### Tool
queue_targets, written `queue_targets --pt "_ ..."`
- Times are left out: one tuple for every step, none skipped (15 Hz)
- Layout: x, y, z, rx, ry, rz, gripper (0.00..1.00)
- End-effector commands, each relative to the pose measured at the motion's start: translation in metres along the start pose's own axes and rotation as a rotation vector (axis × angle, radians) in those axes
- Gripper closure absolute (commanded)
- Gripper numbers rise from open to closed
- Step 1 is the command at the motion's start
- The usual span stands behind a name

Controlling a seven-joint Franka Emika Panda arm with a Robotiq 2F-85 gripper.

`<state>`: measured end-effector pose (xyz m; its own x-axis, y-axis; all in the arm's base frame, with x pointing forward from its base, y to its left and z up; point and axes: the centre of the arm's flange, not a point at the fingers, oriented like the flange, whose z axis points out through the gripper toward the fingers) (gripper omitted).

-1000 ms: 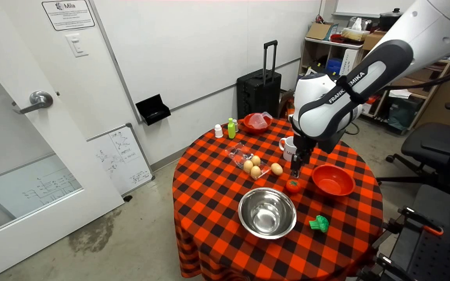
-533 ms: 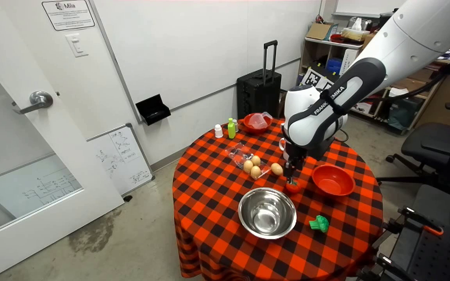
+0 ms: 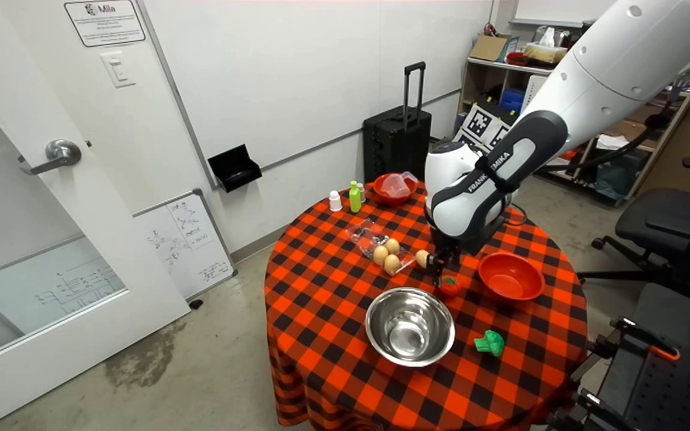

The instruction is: Put the tomato inside the silver bowl

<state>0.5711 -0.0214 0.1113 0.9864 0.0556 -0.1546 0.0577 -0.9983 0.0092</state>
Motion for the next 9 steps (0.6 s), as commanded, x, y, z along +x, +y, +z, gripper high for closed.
queue_targets --pt "0.012 0.002 0.008 -0.042 -0.029 0.052 0.00" --pt "0.013 0.003 0.010 -0.045 -0.034 0.061 0.00" --pt "0.013 0.004 0.013 -0.046 -0.041 0.071 0.00" --pt "0.013 0.005 0.015 -0.047 -0.047 0.079 0.00" --pt "0.013 0.007 0.018 -0.043 -0.055 0.088 0.00" --pt "0.013 0.009 0.022 -0.042 -0.062 0.095 0.00" --pt "0.013 0.011 0.025 -0.041 -0.070 0.100 0.00" --pt "0.014 0.013 0.028 -0.040 -0.077 0.106 0.00" --pt "0.014 0.015 0.031 -0.040 -0.080 0.112 0.00"
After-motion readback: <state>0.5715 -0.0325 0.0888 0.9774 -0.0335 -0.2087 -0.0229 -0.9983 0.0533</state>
